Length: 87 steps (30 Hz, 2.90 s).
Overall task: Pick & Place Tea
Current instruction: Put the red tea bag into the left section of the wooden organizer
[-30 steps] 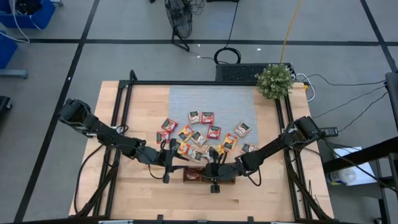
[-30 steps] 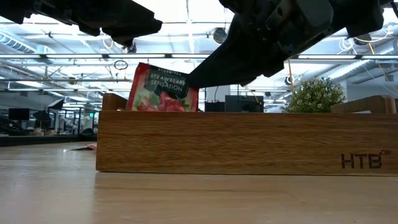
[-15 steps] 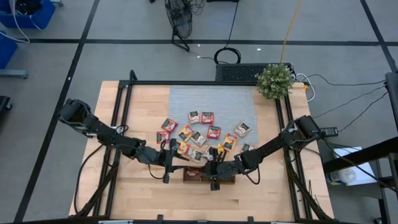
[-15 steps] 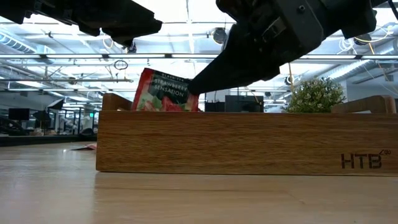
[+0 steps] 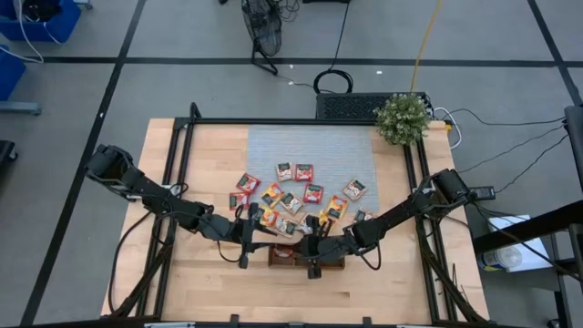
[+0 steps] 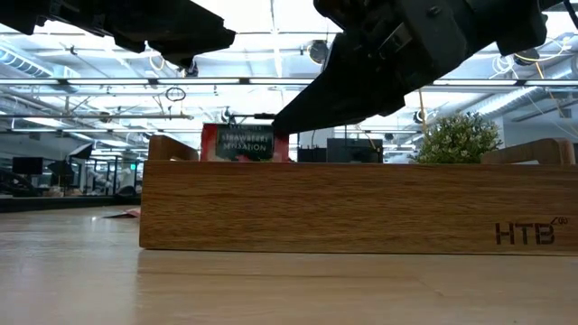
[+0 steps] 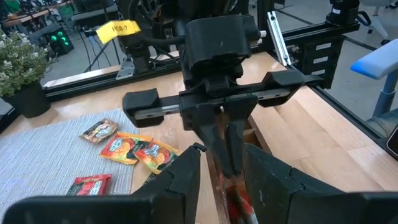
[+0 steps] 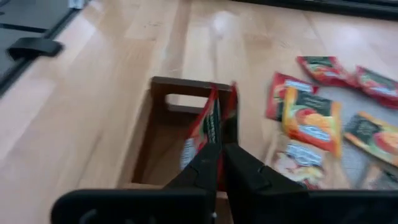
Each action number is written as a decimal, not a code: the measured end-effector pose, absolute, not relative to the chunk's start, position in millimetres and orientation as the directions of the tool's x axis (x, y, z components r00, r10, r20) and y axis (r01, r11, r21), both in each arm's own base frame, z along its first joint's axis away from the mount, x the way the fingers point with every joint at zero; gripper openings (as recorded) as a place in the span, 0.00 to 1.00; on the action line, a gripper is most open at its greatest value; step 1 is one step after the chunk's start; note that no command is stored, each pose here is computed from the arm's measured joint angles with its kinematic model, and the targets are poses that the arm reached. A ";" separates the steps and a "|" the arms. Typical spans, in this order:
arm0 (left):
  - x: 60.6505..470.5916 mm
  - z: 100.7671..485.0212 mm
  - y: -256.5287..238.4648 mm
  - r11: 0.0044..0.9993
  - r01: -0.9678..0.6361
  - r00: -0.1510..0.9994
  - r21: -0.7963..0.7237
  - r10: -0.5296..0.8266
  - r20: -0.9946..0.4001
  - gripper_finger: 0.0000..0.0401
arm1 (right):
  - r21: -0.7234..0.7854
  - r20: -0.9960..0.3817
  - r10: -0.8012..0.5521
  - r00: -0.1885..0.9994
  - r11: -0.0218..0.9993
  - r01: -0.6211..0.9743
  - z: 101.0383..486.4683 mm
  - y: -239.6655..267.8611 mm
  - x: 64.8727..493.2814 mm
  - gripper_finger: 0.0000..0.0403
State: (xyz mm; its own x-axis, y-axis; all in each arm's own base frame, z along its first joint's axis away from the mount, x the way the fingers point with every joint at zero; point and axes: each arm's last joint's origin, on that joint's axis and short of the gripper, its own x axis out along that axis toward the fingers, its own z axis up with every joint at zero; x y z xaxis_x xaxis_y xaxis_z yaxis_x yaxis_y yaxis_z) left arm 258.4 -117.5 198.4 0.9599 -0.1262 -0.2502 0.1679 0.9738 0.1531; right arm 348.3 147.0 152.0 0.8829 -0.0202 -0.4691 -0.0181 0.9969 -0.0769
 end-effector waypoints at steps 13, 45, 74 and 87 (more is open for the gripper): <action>258.2 197.6 -117.4 0.974 0.169 0.958 0.154 -0.125 -0.258 0.31 | -0.130 -0.396 -0.050 0.917 0.991 -0.002 158.8 150.3 350.1 0.26; 257.7 195.5 -117.1 0.972 0.172 0.953 0.162 -0.123 -0.277 0.31 | -0.198 -0.746 0.096 0.659 0.913 -0.357 164.8 174.7 407.6 0.00; 262.0 195.5 -107.0 0.983 0.122 0.958 0.140 -0.080 -0.276 0.31 | -0.517 -0.720 -0.238 0.652 0.811 -0.274 156.3 160.9 405.9 0.00; 273.1 211.4 -111.7 0.989 0.101 0.904 0.105 -0.048 -0.424 0.29 | -0.681 -0.551 -0.448 0.704 0.728 -0.071 217.7 170.5 364.0 0.00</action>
State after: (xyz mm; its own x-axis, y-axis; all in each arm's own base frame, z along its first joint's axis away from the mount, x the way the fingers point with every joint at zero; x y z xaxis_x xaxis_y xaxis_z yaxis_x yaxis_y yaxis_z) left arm 273.1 -111.7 211.4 0.9044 -0.0476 -0.4241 0.1011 0.9894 0.1046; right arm 364.0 170.5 217.7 0.7041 -0.4475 -0.5514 -0.0707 0.7284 -0.6815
